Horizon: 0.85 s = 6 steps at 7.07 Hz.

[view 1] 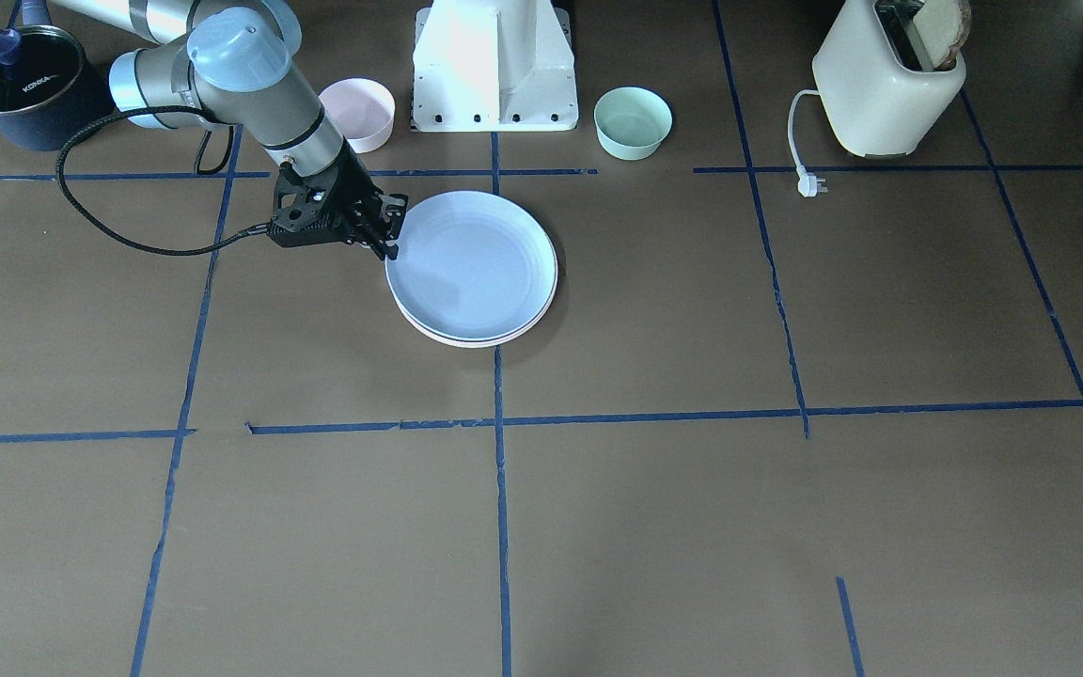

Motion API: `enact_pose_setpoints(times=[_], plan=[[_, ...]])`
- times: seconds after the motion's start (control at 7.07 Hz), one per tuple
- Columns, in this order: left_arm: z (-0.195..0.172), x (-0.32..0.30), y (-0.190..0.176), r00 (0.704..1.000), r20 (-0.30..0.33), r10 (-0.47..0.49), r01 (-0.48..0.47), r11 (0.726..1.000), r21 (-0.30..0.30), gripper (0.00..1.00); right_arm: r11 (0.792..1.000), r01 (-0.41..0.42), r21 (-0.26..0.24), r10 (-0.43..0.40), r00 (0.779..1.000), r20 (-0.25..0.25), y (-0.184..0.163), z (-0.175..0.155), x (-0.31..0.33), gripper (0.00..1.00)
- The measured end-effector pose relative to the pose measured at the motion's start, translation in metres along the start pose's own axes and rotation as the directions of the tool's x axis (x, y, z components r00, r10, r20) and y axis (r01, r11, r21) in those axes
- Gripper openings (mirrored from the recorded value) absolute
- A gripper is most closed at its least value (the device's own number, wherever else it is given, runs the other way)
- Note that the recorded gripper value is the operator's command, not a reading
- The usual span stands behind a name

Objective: Stack three plates with pink and blue
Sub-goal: 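Lower the light blue plate flat onto the stack with the right gripper, then open the right gripper and withdraw the right arm from the stack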

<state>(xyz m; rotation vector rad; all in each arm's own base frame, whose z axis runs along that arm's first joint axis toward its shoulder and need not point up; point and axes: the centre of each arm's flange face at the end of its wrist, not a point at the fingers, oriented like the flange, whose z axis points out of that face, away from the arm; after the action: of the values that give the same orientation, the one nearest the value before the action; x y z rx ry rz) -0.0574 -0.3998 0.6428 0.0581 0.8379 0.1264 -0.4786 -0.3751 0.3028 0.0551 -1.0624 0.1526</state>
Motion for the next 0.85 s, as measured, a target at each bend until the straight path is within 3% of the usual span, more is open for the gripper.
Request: enact_pose_setpoints(times=[0.28,0.42,0.71,0.85], plan=[[-0.001,0.001,-0.001,1.0,0.005,0.009,-0.009,1.0,0.003,1.0,1.0,0.009,-0.009,-0.01,1.0,-0.022,-0.013,-0.006,0.006,1.0],[-0.001,0.0,-0.002,1.0,0.01,0.015,-0.015,1.0,0.003,1.0,0.999,0.022,-0.032,-0.023,0.999,-0.045,-0.037,-0.019,0.016,1.0],[0.004,-0.004,-0.003,1.0,0.018,0.006,-0.005,1.0,-0.012,1.0,0.99,0.117,-0.076,-0.125,0.985,-0.116,-0.115,-0.068,0.072,1.0],[0.006,-0.005,-0.003,1.0,0.017,0.002,-0.001,1.0,-0.018,1.0,0.977,0.186,-0.103,-0.202,0.964,-0.171,-0.158,-0.102,0.125,1.0]])
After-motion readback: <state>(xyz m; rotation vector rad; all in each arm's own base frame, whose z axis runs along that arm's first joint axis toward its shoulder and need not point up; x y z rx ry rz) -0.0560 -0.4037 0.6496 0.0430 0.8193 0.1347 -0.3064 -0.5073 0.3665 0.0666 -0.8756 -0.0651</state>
